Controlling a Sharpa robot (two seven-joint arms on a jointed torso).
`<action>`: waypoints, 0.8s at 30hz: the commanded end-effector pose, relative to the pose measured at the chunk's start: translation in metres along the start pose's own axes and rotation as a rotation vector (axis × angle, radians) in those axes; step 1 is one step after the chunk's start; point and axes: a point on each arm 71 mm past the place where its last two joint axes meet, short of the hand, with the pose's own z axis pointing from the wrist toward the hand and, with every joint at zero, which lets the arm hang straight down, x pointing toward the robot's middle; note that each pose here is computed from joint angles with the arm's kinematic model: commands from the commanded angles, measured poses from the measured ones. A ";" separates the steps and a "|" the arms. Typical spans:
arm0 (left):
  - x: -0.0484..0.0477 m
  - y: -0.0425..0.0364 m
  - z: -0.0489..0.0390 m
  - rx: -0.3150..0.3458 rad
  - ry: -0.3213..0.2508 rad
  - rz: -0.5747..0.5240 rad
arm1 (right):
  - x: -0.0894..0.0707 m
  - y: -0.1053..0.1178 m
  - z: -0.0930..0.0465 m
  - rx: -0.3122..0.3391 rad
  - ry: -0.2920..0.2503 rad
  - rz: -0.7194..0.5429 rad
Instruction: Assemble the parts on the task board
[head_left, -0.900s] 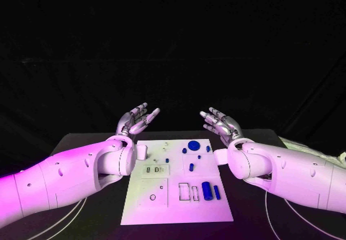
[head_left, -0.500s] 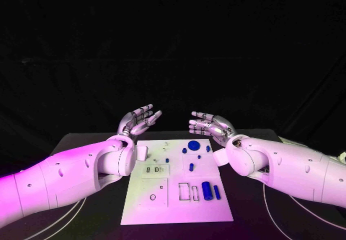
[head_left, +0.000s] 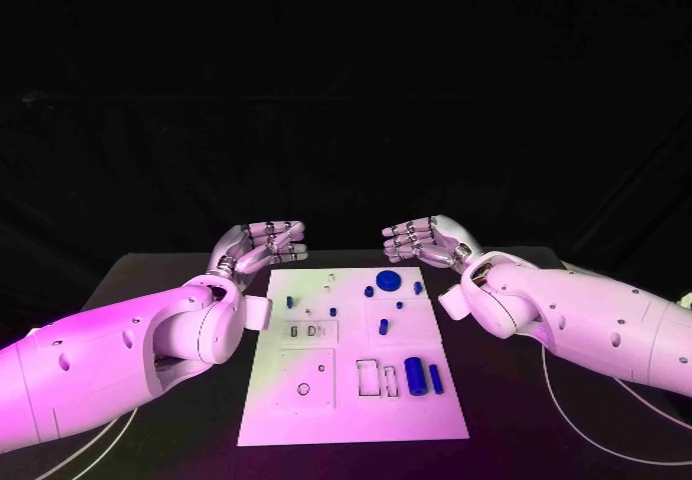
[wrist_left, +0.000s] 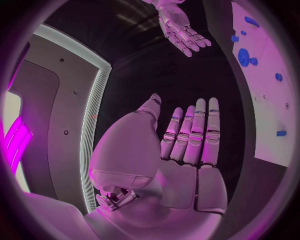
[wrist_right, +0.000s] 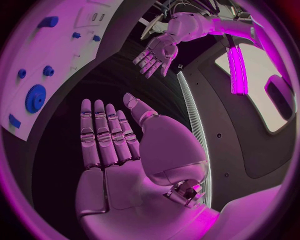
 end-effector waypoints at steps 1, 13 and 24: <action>0.0071 -0.0068 -0.0058 0.012 0.055 -0.028 | -0.002 0.007 0.004 -0.057 0.031 -0.220; 0.0236 -0.0198 -0.0246 -0.007 0.123 -0.084 | -0.006 0.021 0.022 -0.058 0.114 -0.710; 0.0361 -0.0268 -0.0320 -0.009 0.163 -0.110 | 0.002 0.038 0.032 -0.041 0.206 -1.030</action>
